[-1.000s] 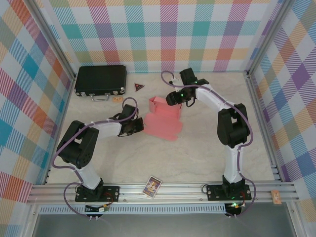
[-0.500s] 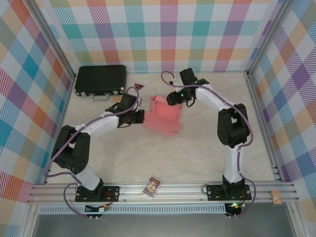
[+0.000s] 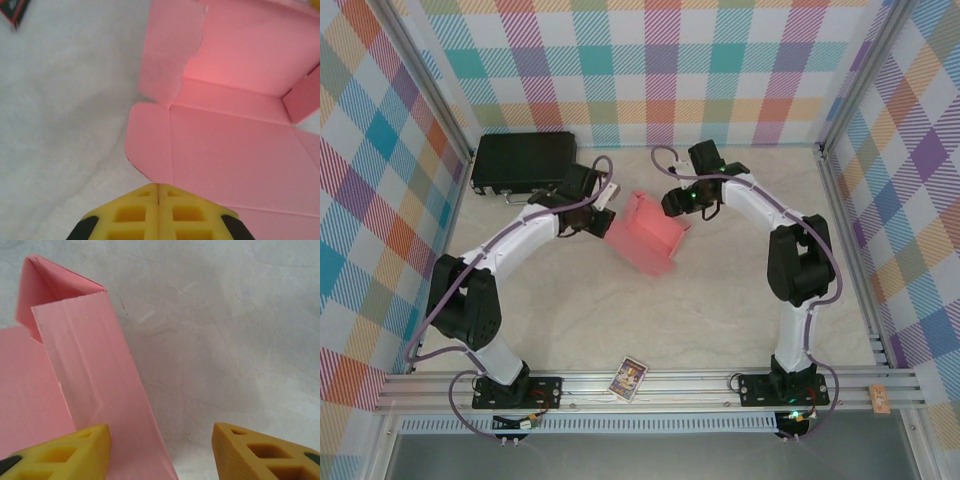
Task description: Fold the paper box
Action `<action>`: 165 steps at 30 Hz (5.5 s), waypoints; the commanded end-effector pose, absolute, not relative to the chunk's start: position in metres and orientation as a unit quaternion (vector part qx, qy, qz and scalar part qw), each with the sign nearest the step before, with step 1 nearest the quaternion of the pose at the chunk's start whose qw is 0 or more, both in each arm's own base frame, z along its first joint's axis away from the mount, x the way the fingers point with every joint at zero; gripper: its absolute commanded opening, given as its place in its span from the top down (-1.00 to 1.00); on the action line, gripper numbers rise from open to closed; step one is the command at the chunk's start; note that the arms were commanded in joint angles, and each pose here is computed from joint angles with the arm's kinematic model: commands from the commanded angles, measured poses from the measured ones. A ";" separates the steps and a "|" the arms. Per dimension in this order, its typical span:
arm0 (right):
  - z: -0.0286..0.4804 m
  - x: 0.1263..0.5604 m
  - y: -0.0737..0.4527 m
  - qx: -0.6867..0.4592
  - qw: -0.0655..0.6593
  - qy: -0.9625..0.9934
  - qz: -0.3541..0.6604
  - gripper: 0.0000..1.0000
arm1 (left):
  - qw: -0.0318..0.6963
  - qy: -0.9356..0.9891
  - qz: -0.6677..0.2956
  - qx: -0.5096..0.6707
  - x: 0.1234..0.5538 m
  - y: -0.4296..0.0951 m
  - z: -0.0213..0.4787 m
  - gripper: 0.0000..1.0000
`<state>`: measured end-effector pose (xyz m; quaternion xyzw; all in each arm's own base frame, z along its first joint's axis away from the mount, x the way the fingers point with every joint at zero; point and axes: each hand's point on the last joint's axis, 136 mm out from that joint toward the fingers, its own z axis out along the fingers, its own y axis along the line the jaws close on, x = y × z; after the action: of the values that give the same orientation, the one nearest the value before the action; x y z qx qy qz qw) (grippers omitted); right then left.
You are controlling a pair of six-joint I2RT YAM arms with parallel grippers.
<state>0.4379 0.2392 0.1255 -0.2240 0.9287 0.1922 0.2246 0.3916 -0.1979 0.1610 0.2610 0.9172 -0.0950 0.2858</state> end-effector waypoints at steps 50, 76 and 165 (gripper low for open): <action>0.142 0.321 0.341 -0.259 0.157 0.926 0.225 -0.13 | 0.297 0.924 -0.093 -0.222 0.292 -0.054 0.139 -0.31; 0.107 0.318 0.358 -0.258 0.126 0.937 0.201 -0.12 | 0.264 0.937 -0.095 -0.208 0.284 -0.057 0.097 -0.36; 0.114 0.310 0.420 -0.285 0.083 0.911 0.286 -0.35 | 0.226 0.962 -0.023 -0.152 0.342 -0.020 0.091 -0.47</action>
<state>0.3119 0.4186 0.1193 -0.2891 0.9061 0.2944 0.0939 0.3470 -0.0286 0.0855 -0.1425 0.9647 -0.0316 0.2193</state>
